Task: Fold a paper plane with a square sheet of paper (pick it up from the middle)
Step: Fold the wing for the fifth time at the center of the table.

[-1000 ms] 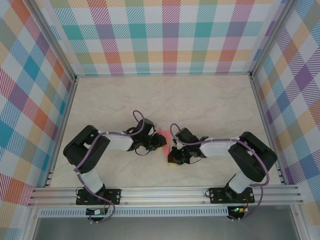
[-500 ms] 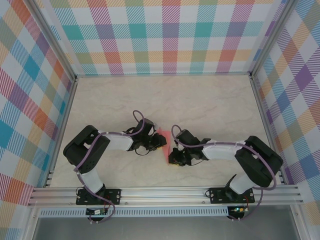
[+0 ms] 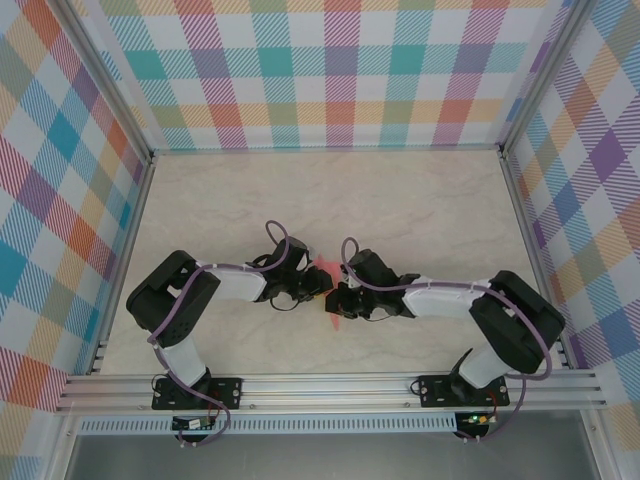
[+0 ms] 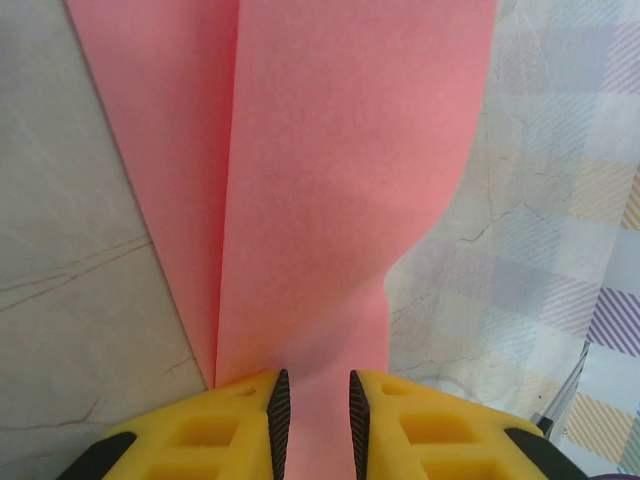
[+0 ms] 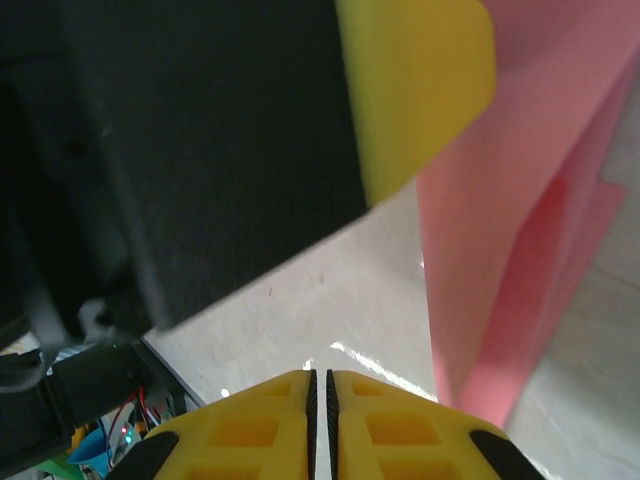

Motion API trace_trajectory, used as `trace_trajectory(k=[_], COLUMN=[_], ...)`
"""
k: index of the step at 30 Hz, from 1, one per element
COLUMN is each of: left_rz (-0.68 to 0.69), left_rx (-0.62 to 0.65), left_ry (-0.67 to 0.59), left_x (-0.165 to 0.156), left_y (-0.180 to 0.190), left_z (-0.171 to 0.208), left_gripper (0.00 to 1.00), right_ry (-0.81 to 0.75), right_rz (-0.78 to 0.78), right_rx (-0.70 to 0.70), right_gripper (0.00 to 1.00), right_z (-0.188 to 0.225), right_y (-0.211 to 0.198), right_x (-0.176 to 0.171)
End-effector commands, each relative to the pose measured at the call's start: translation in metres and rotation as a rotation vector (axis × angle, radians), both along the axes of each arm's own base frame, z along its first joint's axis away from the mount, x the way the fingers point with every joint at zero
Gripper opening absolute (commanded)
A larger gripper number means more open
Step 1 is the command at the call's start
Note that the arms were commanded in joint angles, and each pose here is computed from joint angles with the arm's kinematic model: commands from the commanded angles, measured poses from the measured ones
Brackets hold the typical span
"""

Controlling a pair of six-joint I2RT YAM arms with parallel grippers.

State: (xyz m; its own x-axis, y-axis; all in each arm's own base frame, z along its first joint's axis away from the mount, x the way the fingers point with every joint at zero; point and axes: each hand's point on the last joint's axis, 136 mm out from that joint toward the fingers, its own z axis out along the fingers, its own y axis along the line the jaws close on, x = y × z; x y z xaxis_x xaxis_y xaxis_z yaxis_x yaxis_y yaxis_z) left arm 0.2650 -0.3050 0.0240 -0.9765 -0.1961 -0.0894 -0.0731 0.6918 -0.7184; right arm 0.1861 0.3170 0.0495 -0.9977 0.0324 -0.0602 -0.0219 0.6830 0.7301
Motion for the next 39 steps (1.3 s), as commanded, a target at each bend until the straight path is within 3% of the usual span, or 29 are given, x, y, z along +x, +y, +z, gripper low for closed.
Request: trace_trajectory(k=[1,15,32,39], left_rz=[0.008,0.008,0.027,0.04], left_rx=[0.103,0.108,0.124,0.128], left_ry=[0.102,0.104,0.122,0.132], left_x=[-0.018,-0.019,-0.019,-0.02], left_y=[0.015,0.015,0.018,0.02], left_z=[-0.029,-0.031,-0.035,-0.037], left_gripper=[0.25,0.25,0.25,0.25], right_ry=[0.002,0.129,0.176,0.05], right_rz=[-0.008,-0.062,0.028,-0.019], right_rx=[0.068,-0.147,-0.176,-0.072], right_gripper=[0.13,0.14,0.15,0.1], right_z=[0.008,-0.062,-0.06,-0.008], right_y=[0.017,-0.041,-0.06,-0.041], right_x=[0.007,-0.029,-0.061,-0.035])
